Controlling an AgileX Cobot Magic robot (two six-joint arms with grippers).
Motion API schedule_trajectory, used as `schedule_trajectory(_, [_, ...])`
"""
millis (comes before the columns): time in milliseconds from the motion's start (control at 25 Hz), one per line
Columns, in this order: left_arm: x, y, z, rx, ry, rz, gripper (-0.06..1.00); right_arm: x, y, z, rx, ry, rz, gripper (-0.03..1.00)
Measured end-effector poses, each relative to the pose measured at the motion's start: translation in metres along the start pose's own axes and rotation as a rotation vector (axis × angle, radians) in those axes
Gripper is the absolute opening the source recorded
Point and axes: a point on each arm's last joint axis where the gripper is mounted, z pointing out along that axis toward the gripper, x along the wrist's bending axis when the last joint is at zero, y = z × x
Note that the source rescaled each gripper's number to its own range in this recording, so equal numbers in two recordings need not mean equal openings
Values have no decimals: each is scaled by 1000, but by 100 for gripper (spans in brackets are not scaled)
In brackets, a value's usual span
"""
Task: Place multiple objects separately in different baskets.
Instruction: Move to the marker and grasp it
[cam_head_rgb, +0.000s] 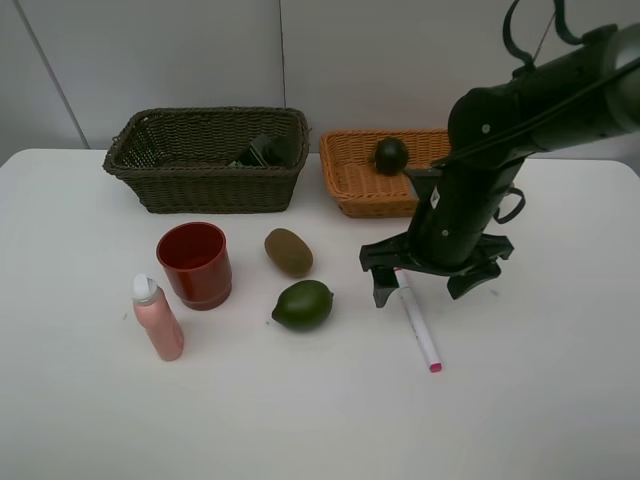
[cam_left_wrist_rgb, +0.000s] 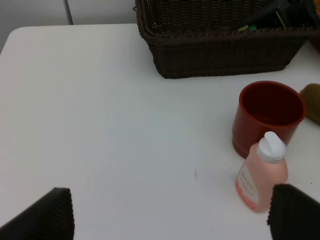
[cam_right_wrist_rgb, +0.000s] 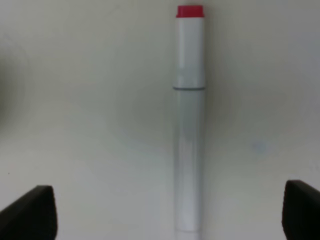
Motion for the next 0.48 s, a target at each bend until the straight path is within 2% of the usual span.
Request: schedule_trajectory(480, [0,0,0,0,0,0,100,-2,-7,11,-21,13,-8,98])
